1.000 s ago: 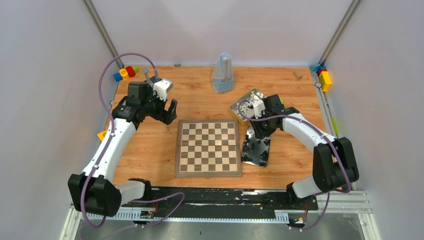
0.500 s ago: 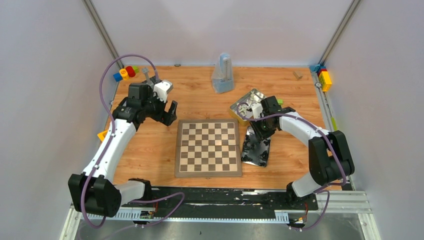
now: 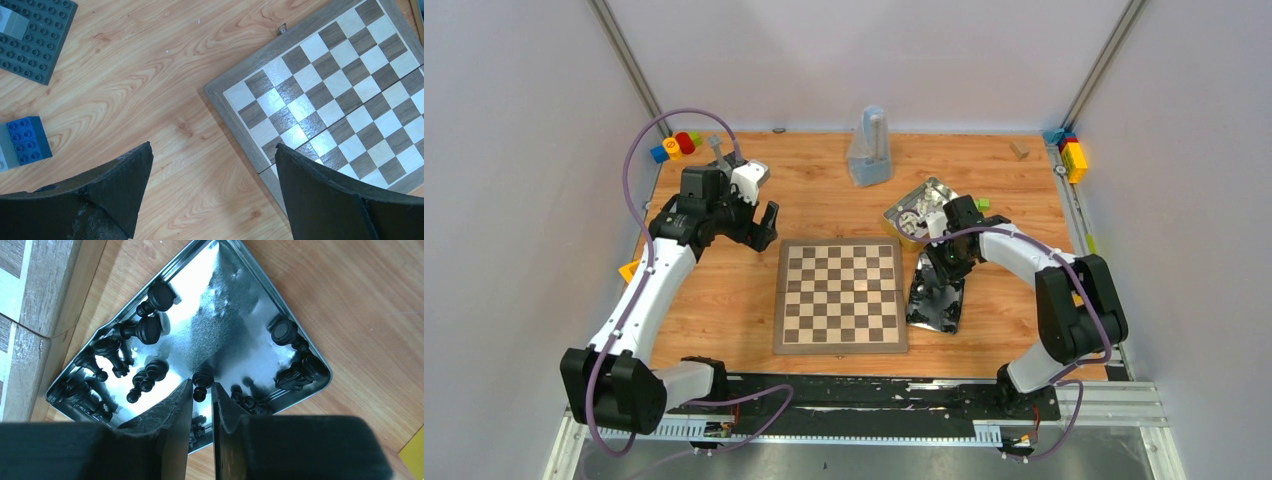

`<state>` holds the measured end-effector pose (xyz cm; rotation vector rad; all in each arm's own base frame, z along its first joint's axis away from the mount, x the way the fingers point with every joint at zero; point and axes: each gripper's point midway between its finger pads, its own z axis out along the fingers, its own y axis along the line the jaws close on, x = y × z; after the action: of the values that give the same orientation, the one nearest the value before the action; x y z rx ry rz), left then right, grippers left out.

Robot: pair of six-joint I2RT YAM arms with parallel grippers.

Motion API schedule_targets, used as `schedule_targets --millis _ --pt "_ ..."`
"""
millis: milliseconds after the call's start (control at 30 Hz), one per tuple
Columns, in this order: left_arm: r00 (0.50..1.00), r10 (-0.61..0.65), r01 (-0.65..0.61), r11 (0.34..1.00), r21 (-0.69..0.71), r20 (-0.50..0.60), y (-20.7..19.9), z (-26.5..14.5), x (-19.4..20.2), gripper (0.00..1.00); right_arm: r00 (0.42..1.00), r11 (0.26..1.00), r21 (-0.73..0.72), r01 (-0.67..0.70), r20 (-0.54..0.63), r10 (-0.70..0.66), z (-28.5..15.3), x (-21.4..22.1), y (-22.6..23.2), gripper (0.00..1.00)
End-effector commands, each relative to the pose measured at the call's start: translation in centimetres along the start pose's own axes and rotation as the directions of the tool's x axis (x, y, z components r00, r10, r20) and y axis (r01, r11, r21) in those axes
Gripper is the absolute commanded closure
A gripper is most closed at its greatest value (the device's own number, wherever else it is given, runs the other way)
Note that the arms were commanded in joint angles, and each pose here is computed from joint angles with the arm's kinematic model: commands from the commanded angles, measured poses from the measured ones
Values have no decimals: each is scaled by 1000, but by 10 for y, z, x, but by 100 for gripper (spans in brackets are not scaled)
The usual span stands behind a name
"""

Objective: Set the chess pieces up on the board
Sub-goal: Pick up the chess piece from the storage box, then place the chess piece on the chessboard.

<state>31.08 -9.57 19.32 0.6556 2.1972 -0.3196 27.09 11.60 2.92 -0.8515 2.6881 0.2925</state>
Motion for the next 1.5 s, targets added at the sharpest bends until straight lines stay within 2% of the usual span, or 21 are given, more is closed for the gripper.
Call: schedule_targets --millis 0,167,333,533,700,967,1467 --pt "998 33 -32 999 -15 50 0 -7 -11 0 1000 1000 -13 0 -2 0 0 0 1 81" --pt "998 41 -39 999 -25 56 2 -10 -13 0 999 1000 5 18 34 -18 -17 -13 -1 91" --pt "997 55 -53 998 -34 46 3 -12 -12 0 995 998 1 61 83 -61 -44 -30 5 95" --pt "997 72 -72 996 -61 2 6 -18 0 0 978 977 -113 183 120 -169 -65 -42 52 96" --pt "997 57 -62 995 -81 -52 9 -20 11 0 950 930 -198 310 101 -295 -54 -37 99 96" --pt "995 38 -48 993 -109 -93 12 -26 19 0 887 843 -280 460 92 -453 -42 -30 148 96" --pt "998 51 -56 991 -122 -43 8 -33 22 0 834 789 -295 538 50 -550 -21 -19 173 96"
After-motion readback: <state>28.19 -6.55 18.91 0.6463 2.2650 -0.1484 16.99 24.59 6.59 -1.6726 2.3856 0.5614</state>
